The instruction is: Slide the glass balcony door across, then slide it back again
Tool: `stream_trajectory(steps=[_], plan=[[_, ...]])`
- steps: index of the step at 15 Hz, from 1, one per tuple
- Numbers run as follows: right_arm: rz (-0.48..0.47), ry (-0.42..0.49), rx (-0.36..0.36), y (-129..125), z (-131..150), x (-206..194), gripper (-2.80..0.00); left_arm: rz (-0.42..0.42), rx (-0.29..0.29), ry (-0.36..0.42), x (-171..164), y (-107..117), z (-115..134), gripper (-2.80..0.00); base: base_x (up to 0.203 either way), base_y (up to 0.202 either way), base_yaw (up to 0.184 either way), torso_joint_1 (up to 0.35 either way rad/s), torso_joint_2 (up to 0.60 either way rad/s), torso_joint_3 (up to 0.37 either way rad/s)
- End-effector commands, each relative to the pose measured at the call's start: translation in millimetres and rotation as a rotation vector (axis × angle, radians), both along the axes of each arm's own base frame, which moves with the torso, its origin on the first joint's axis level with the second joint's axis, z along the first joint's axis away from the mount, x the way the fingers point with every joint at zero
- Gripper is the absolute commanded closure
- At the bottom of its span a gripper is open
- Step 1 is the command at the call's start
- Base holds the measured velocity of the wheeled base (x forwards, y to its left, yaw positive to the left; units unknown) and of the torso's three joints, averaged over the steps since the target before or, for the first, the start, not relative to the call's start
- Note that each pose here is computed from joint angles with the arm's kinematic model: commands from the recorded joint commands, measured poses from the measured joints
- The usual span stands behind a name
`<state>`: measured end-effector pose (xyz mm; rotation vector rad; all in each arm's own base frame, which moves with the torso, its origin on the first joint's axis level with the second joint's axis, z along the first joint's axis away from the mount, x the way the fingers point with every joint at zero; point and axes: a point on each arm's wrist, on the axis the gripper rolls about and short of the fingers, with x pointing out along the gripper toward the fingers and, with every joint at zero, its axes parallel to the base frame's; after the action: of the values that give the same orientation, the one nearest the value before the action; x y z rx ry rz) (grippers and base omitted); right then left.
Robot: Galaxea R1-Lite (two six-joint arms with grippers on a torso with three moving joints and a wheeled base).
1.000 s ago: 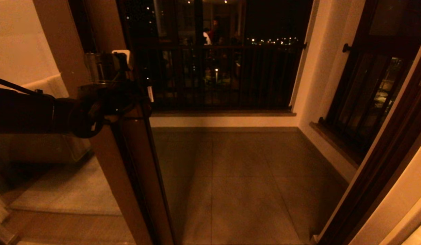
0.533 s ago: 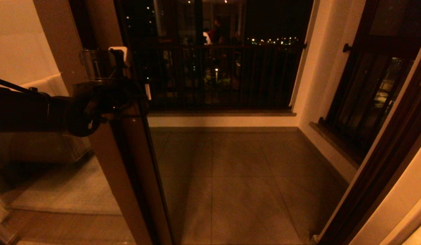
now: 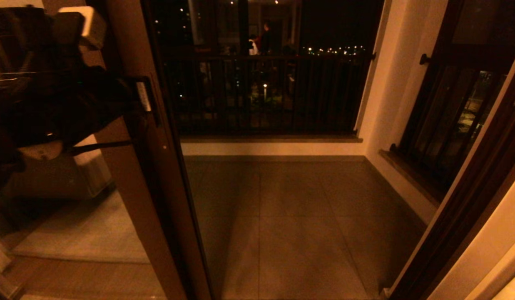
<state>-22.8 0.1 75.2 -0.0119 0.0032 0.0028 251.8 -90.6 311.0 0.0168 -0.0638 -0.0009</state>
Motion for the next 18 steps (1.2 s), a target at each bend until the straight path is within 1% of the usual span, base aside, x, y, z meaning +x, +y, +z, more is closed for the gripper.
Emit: stream_trajectory(steps=[1,3,5,6,7,8,9,11,12,13,14,15,16,18], plan=[[0.000,0.001,0.000,0,0,0,0.00,0.022,-0.035,-0.115,-77,31,19,0.00,0.000,0.000,0.000,0.000,0.00,0.000],[0.000,0.001,0.000,0,0,0,0.00,0.125,-0.032,-0.178,-134,64,10,0.00,0.000,0.000,0.000,0.000,0.00,0.000],[0.000,0.001,0.000,0,0,0,0.00,0.246,-0.026,-0.237,-188,88,-10,0.00,0.000,0.000,0.000,0.000,0.00,0.000],[0.000,0.001,0.000,0,0,0,0.00,0.310,-0.011,-0.250,-212,95,-26,0.00,0.000,0.000,0.000,0.000,0.00,0.000],[0.000,0.001,0.000,0,0,0,0.00,0.353,0.014,-0.265,-233,98,-44,0.00,0.000,0.000,0.000,0.000,0.00,0.000],[0.000,0.001,0.000,0,0,0,0.00,0.359,0.045,-0.274,-250,99,-65,0.00,0.000,0.000,0.000,0.000,0.00,0.000],[0.000,0.001,0.001,0,0,0,0.00,0.324,0.090,-0.250,-260,98,-97,0.00,0.000,0.000,0.000,0.000,0.00,0.000],[0.000,0.001,0.000,0,0,0,0.00,0.209,0.193,-0.120,-260,95,-170,0.00,0.000,0.000,0.000,0.000,0.00,0.000],[0.000,0.001,0.001,0,0,0,0.00,0.156,0.220,-0.088,-265,94,-199,0.00,0.000,0.000,0.000,0.000,0.00,0.000],[0.000,0.001,0.000,0,0,0,0.00,0.102,0.223,-0.066,-269,92,-220,0.00,0.000,0.000,0.000,0.000,0.00,0.000],[0.000,0.001,0.000,0,0,0,0.00,0.046,0.192,-0.060,-272,91,-228,0.00,0.000,0.000,0.000,0.000,0.00,0.000],[0.000,0.001,0.001,0,0,0,0.00,-0.015,0.112,-0.045,-273,90,-232,0.00,0.000,0.000,0.000,0.000,0.00,0.000],[0.000,0.001,0.000,0,0,0,0.00,-0.048,0.076,-0.015,-272,89,-235,0.00,0.000,0.000,0.000,0.000,0.00,0.000],[0.000,0.001,0.000,0,0,0,0.00,-0.033,0.078,-0.013,-272,90,-235,0.00,0.000,0.000,0.000,0.000,0.00,0.000]])
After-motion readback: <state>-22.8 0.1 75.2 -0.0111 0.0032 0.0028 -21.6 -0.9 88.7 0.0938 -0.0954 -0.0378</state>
